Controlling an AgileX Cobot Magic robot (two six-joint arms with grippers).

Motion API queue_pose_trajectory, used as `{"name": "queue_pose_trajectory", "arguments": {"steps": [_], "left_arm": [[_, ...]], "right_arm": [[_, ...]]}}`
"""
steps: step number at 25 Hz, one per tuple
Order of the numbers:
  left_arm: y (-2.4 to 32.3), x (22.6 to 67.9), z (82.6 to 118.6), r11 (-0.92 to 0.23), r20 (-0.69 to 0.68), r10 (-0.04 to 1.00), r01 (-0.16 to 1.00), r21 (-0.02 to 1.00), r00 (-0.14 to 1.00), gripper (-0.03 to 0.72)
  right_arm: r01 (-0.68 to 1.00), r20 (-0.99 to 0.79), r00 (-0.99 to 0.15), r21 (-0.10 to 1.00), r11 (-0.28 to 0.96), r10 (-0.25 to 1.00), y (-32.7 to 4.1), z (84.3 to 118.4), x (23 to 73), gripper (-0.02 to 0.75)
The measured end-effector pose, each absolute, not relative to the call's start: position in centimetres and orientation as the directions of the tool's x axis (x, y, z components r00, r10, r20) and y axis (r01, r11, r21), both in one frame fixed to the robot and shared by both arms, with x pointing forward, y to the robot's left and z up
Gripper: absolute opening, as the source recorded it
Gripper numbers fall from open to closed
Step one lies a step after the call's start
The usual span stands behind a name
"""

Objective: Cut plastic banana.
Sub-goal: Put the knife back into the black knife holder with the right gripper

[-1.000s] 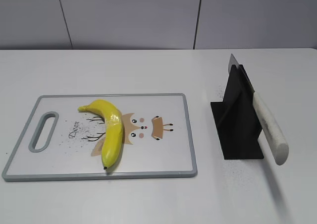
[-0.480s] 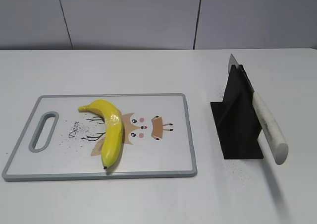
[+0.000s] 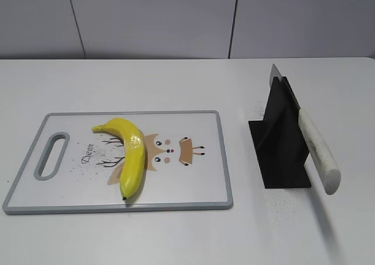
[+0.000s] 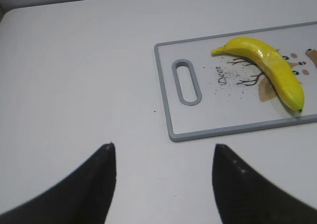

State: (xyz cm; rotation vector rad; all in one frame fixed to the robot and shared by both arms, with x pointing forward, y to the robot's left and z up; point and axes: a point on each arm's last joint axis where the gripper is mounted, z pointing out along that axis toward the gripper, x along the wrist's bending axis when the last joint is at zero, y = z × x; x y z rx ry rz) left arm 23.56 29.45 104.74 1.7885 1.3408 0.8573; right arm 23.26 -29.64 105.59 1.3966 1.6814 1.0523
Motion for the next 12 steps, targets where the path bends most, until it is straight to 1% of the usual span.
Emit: {"name": "queue_pose_trajectory", "arguments": {"steps": [3,12], "left_arm": [[29.45,23.56,104.74,-0.190,0.083,0.969,0.482,0.856,0.234,0.591],[29.45,23.56,104.74,-0.190,0.083,0.969,0.482,0.856,0.234,0.591]], "right_arm": [[0.420,-0.017,-0.118,0.905,0.065,0.993,-29.60,105.59,23.28,0.526],[0.420,-0.017,-0.110,0.905,0.062,0.994,-29.60,105.59,23.29,0.524]]}}
